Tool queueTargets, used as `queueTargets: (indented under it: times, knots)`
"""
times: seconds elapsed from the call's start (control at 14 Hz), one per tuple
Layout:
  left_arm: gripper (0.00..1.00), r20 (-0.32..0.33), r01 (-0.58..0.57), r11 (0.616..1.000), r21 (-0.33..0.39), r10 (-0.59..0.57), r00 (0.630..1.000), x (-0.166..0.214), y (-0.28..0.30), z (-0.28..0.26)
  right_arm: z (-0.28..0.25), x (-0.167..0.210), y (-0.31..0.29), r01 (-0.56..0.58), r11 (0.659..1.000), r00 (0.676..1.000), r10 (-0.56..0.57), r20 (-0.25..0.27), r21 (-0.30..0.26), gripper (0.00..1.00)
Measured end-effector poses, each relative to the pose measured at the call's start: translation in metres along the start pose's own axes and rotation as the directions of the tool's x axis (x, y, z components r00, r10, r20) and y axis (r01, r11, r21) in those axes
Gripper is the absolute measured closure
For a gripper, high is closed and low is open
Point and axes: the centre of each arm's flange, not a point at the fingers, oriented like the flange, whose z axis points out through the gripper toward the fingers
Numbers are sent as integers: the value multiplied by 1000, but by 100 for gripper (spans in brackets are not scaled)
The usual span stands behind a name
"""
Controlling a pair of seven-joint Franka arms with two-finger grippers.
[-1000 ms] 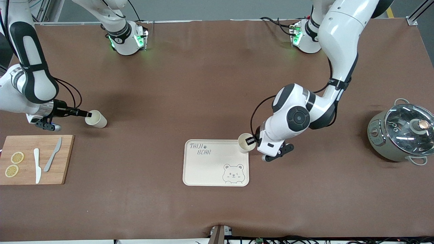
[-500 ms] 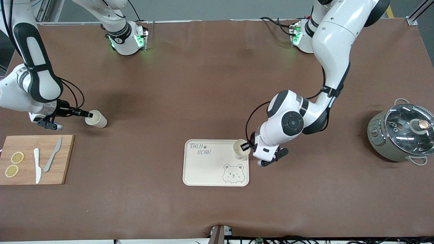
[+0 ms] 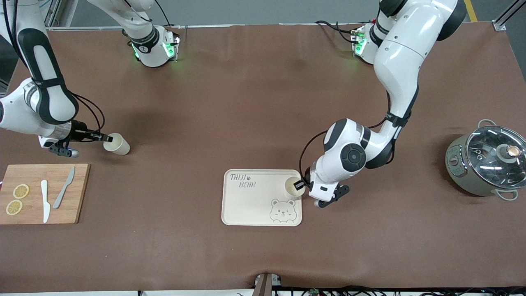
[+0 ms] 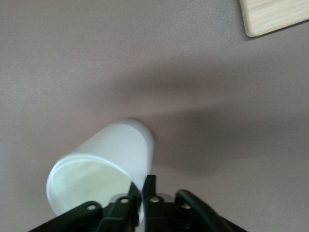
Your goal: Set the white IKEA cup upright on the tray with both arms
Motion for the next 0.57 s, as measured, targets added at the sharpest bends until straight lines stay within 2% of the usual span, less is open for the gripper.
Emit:
queueTargets:
  times: [0.07, 0.29, 0.43, 0.57]
  knots:
    - [93, 1, -2, 1000, 1, 2, 1000, -1, 1, 1, -1, 0, 0, 5, 1000, 1000, -5, -3, 0, 98]
    - [60, 2, -6, 1000, 3, 6, 1000, -4, 2, 3, -18, -1, -10, 41, 999, 999, -42, 26, 28, 98]
    - [41, -7, -4, 1000, -1, 4, 1000, -1, 3, 0, -41, 2, -22, 66, 996, 996, -69, 59, 60, 98]
    - [21, -27, -6, 1000, -24, 5, 1000, 4, 9, -15, -70, 9, -32, 89, 993, 993, -95, 69, 81, 98]
